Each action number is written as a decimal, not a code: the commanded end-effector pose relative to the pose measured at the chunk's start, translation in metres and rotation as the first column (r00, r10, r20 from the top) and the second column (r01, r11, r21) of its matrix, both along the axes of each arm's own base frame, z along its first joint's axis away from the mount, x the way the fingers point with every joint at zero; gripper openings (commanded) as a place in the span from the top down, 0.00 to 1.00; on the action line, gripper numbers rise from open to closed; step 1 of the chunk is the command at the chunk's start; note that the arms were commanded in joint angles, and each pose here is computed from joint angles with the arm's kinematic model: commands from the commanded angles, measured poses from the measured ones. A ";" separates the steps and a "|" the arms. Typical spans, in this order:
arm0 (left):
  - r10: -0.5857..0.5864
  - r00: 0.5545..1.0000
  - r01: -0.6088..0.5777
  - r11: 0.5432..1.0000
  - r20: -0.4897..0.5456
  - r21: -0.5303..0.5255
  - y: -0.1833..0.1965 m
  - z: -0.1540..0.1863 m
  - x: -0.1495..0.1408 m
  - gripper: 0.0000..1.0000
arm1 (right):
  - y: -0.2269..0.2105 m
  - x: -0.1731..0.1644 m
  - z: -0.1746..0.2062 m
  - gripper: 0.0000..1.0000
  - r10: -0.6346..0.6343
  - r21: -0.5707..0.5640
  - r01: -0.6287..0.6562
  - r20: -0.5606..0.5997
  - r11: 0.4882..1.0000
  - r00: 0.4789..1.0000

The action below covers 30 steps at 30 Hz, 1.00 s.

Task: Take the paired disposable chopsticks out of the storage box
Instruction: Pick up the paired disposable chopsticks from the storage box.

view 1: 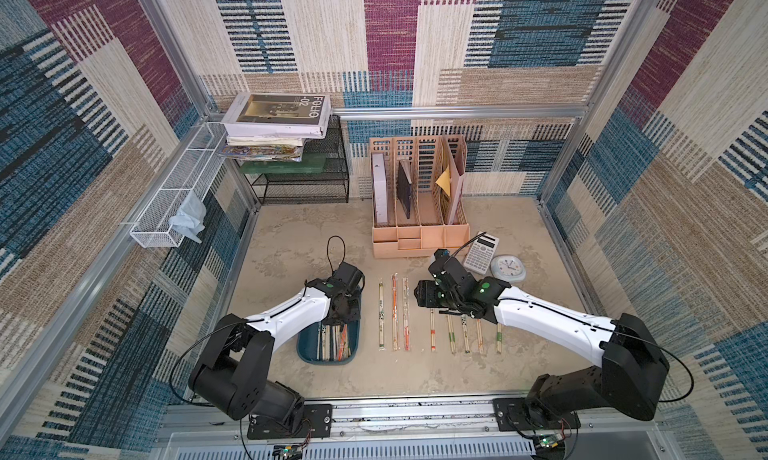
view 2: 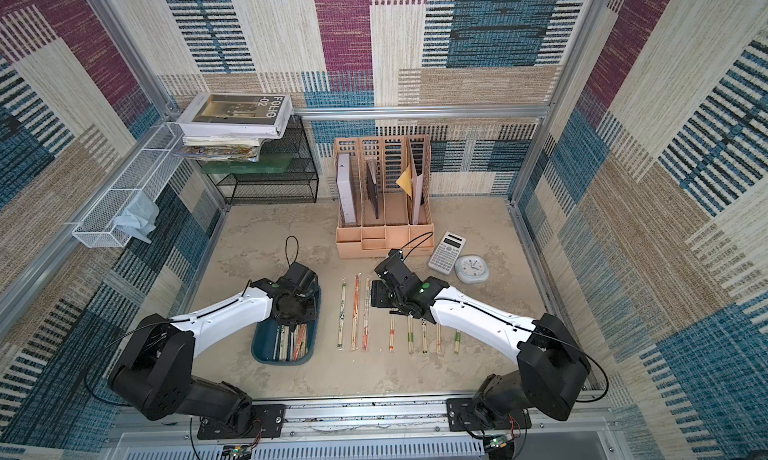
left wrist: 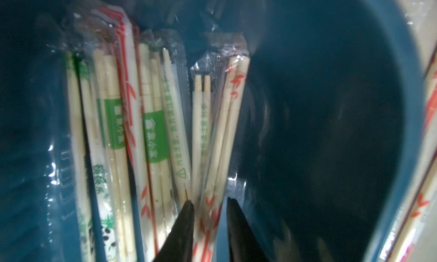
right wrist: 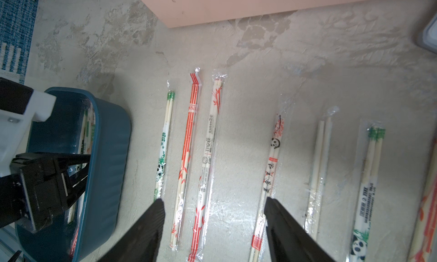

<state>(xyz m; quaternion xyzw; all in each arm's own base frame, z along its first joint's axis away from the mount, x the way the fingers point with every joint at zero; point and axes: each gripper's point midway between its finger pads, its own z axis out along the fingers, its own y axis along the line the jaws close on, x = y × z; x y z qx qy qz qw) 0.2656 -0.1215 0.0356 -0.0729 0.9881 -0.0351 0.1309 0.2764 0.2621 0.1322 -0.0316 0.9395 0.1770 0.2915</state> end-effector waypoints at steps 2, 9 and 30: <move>0.002 1.000 -0.002 1.000 0.000 -0.009 -0.002 -0.001 0.001 0.80 | -0.002 0.000 0.000 0.30 -0.002 -0.015 0.002 0.005 1.000 1.000; 0.001 1.000 -0.001 1.000 0.008 -0.007 -0.001 0.004 0.001 0.96 | -0.003 0.001 0.000 0.30 -0.005 -0.017 0.005 0.006 1.000 1.000; -0.070 0.976 0.093 0.990 0.206 -0.107 -0.057 0.098 0.018 1.00 | -0.010 0.003 0.001 0.29 -0.015 -0.019 0.016 0.013 1.000 1.000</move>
